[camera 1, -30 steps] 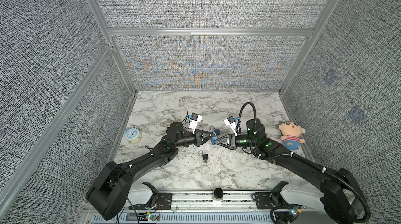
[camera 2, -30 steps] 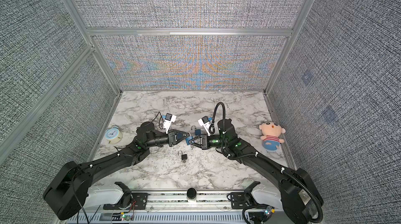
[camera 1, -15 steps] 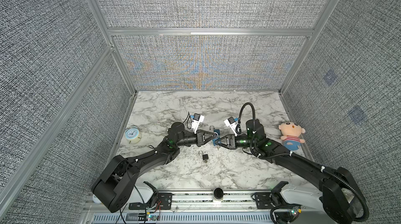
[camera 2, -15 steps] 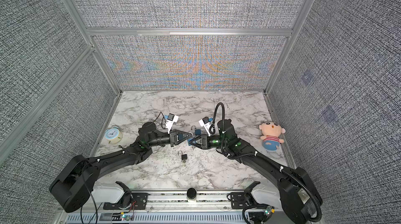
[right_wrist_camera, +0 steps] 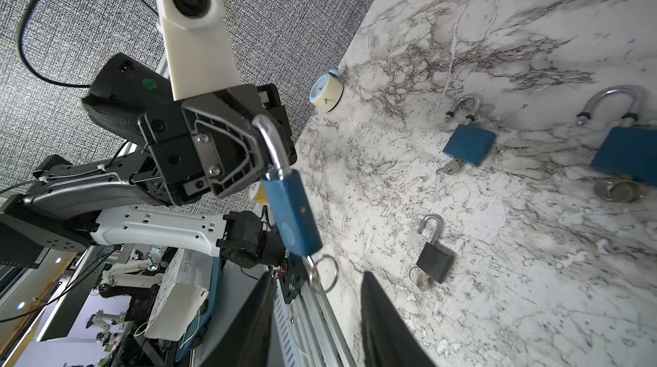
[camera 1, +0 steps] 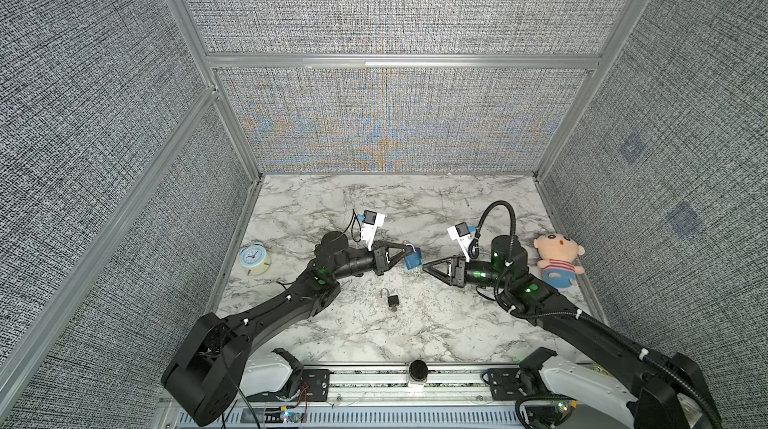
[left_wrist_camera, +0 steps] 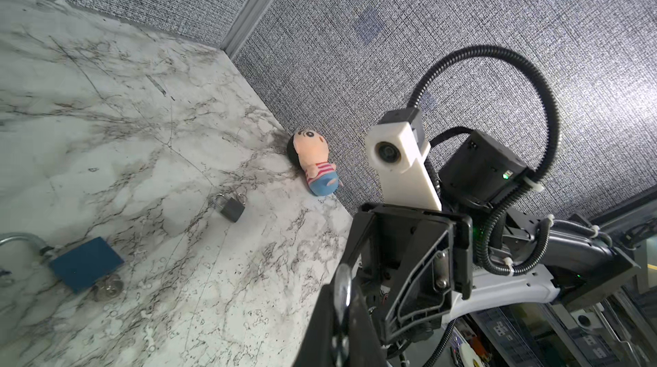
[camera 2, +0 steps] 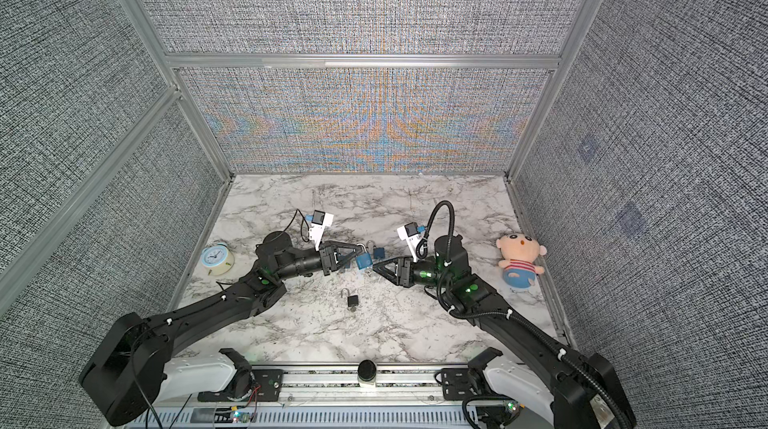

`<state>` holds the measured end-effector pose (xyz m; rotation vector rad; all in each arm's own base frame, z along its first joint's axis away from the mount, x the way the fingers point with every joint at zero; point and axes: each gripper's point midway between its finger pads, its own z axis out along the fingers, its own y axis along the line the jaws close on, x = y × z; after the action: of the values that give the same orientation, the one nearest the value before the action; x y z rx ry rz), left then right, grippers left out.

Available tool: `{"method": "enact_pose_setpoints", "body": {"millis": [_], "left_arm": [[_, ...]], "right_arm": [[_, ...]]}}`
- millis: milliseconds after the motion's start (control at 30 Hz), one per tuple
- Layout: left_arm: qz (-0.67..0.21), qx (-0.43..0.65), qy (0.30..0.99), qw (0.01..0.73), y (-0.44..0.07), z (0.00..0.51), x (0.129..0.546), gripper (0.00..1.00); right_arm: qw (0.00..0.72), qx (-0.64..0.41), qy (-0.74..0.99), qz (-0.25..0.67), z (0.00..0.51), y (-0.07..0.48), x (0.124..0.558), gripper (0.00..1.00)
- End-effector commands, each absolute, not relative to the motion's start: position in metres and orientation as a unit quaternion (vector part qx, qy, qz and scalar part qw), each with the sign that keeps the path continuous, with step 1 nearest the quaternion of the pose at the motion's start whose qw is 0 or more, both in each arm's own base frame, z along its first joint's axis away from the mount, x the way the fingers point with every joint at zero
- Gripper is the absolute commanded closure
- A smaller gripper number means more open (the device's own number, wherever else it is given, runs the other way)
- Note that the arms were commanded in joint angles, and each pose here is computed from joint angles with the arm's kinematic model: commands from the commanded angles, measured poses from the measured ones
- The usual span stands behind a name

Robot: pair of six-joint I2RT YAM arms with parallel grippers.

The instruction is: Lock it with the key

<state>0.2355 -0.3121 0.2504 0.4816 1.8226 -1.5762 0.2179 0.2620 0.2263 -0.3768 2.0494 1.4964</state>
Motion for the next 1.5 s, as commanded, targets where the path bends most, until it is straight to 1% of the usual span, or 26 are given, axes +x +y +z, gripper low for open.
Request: {"method": "enact_pose_setpoints", "body": {"millis": [0, 400, 700, 933, 1100, 1200, 1367, 1467], "left_arm": [[-0.611, 0.166, 0.693, 0.344, -0.311, 0.259, 0.24, 1.0], [-0.62, 0.136, 0.698, 0.332, -0.311, 0.266, 0.244, 1.0], [-0.62, 0.125, 0.701, 0.33, -0.311, 0.268, 0.247, 1.0], [-0.624, 0.12, 0.696, 0.335, -0.311, 0.271, 0.249, 1.0], [-0.622, 0.115, 0.694, 0.342, -0.309, 0.274, 0.251, 1.0], [-0.62, 0.109, 0.695, 0.348, -0.307, 0.274, 0.251, 1.0], [-0.615, 0.093, 0.695, 0.361, -0.302, 0.275, 0.256, 1.0], [-0.617, 0.087, 0.684, 0.379, -0.298, 0.282, 0.257, 1.0]], "right_arm": [[0.3, -0.145, 0.746, 0.576, 0.24, 0.264, 0.218, 0.6], [0.303, -0.159, 0.731, 0.59, 0.245, 0.273, 0.219, 0.61], [0.299, -0.169, 0.723, 0.6, 0.25, 0.284, 0.222, 0.76], [0.288, -0.172, 0.721, 0.606, 0.247, 0.29, 0.22, 0.81], [0.287, -0.168, 0.721, 0.609, 0.245, 0.29, 0.219, 0.91], [0.286, -0.163, 0.72, 0.61, 0.243, 0.289, 0.219, 1.0], [0.282, -0.153, 0.72, 0.616, 0.239, 0.288, 0.217, 1.0], [0.279, -0.148, 0.719, 0.619, 0.237, 0.287, 0.216, 1.0]]}}
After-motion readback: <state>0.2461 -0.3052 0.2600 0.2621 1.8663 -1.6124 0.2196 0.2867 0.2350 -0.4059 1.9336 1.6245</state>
